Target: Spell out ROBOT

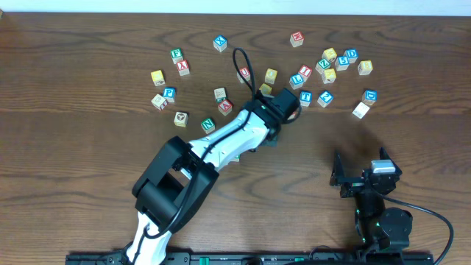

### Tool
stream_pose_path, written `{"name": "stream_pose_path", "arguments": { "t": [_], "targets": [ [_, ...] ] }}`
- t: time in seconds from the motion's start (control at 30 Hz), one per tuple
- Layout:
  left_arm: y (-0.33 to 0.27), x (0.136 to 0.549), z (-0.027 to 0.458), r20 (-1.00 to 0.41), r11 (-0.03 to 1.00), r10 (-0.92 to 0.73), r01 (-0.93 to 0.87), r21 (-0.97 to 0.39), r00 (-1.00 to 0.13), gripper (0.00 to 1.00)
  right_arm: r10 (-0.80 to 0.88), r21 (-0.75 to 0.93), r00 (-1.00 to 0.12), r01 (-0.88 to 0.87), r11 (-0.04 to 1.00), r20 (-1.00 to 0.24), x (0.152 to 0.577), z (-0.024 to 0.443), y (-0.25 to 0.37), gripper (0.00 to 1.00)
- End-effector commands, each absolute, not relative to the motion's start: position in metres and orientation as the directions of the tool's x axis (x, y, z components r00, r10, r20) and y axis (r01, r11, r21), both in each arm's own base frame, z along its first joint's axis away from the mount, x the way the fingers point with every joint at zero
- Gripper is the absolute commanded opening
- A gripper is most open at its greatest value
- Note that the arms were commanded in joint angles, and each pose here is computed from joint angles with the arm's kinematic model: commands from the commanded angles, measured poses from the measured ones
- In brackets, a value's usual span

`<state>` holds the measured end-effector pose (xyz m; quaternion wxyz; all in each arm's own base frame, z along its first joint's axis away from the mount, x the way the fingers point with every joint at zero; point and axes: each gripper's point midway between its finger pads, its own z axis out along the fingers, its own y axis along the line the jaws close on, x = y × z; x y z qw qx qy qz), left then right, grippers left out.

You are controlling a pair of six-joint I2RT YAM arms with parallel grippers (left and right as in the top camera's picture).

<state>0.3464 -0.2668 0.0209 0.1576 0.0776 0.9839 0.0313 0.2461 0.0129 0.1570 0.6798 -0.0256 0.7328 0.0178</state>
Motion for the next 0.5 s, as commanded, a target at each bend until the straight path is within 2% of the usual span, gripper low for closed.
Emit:
{"name": "stream_pose_path", "arguments": {
  "t": [0.0, 0.17, 0.47],
  "targets": [
    [-0.235, 0.362, 0.017, -0.316, 0.989, 0.088, 0.045, 0.14, -0.945, 0.08, -0.006, -0.002, -0.075, -0.056, 0.998, -0.997, 0.246, 0.156, 0.012, 0.99],
    [-0.217, 0.358, 0.013, -0.252, 0.992, -0.02, -0.05, 0.112, -0.967, 0.07, -0.006, -0.002, -0.075, -0.056, 0.998, -0.997, 0.246, 0.156, 0.012, 0.99],
    [-0.218, 0.333, 0.009, -0.153, 0.991, 0.034, 0.013, 0.134, -0.988, 0.07, -0.006, -0.002, -0.075, -0.056, 0.998, -0.997, 0.246, 0.156, 0.012, 0.99]
  ]
}}
